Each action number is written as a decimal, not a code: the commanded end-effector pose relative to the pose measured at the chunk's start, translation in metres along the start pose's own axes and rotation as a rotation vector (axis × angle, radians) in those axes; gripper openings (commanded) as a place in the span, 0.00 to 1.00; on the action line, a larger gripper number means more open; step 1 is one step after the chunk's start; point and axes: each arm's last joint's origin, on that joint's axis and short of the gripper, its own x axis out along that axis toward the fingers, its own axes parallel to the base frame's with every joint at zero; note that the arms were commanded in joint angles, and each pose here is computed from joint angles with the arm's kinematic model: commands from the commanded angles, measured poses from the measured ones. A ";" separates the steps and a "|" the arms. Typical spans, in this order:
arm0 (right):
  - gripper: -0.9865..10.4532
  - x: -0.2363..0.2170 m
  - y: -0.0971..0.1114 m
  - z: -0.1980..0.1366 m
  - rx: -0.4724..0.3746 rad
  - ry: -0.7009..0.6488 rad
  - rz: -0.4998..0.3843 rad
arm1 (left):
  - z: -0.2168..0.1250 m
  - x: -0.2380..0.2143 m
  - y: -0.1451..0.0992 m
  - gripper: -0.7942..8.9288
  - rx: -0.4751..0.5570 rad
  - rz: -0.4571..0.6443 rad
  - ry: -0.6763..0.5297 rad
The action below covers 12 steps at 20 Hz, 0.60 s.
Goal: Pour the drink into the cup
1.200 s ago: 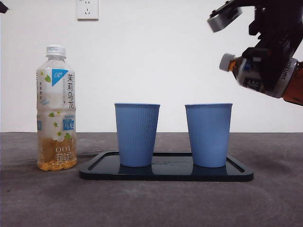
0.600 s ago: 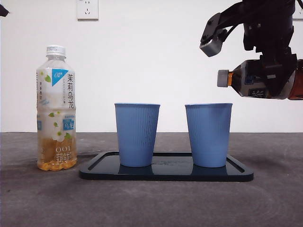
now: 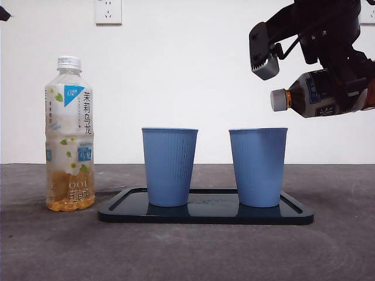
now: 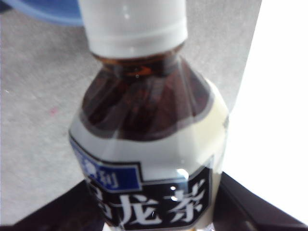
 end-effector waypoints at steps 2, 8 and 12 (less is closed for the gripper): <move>0.26 -0.010 -0.007 0.006 -0.053 0.009 -0.080 | 0.005 -0.002 -0.002 0.59 0.020 -0.013 -0.014; 0.26 -0.011 -0.006 0.007 -0.055 0.007 -0.082 | 0.004 -0.002 -0.003 0.59 0.018 -0.015 -0.008; 0.26 -0.011 -0.006 0.007 -0.013 0.004 -0.082 | 0.004 -0.002 -0.003 0.59 0.018 -0.015 -0.008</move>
